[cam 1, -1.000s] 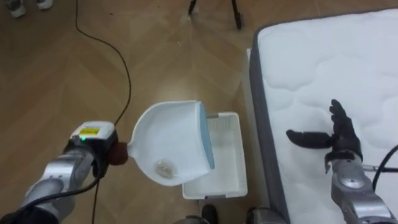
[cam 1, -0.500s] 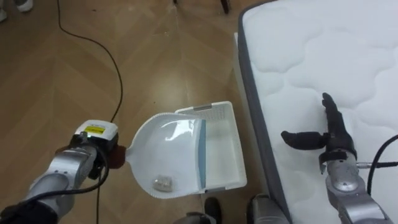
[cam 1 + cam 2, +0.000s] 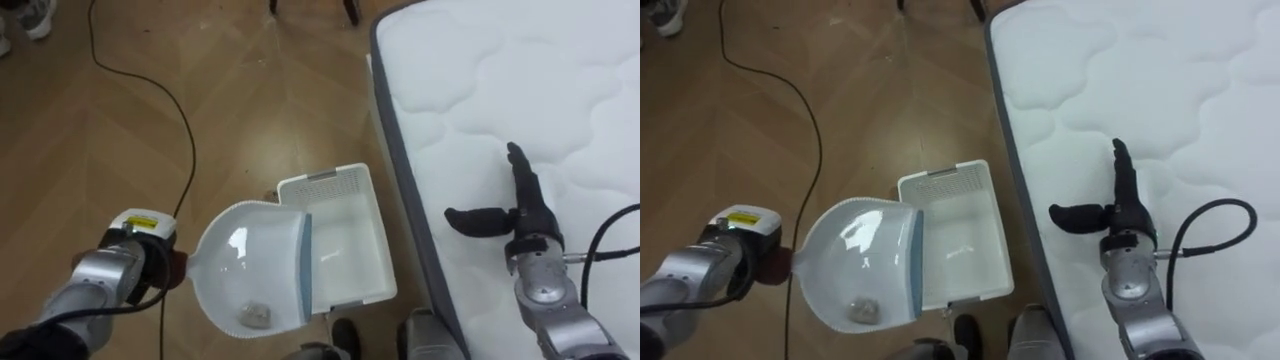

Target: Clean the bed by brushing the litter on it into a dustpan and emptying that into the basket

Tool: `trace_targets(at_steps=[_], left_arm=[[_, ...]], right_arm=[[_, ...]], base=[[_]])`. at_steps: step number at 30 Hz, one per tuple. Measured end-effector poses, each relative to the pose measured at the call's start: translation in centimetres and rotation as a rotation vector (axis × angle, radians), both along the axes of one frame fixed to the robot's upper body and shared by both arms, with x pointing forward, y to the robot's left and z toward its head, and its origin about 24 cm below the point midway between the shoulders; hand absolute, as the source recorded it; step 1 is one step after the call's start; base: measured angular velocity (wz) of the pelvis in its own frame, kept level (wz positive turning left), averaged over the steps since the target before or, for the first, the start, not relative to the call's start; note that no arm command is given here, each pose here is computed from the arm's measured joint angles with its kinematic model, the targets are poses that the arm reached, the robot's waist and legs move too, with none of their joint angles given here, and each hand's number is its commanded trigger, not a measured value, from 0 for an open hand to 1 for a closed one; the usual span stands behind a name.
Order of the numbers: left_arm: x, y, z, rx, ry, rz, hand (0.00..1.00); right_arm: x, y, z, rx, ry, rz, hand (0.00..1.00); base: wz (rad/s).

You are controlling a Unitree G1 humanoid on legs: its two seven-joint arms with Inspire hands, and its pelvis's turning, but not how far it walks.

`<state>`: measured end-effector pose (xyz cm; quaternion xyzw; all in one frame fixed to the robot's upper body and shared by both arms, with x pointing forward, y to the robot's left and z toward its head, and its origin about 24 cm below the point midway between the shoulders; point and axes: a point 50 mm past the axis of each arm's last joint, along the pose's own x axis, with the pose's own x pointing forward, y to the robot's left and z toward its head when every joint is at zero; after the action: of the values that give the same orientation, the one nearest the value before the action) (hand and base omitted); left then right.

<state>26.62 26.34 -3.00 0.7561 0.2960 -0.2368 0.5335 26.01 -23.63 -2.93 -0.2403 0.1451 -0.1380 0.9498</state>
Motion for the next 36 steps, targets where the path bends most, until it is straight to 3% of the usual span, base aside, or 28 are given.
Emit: trace_targets(at_steps=[5,18,36], left_arm=[[-0.2,1.1,0.2,0.034,0.024,0.013,1.0],[-1.4,4.7,-1.0,-0.03,0.118,0.264,1.0],[0.6,6.1,0.9,-0.201,0.053,0.487,1.0]], right_arm=[[-0.1,0.2,0.0,0.028,-0.016,-0.028,0.0],[-0.4,-0.1,-0.3,0.013,-0.01,-0.079,0.0],[-0.2,-0.9,0.1,-0.047,0.003,-0.035,0.0]], base=[[0.0],[0.02],[-0.04]])
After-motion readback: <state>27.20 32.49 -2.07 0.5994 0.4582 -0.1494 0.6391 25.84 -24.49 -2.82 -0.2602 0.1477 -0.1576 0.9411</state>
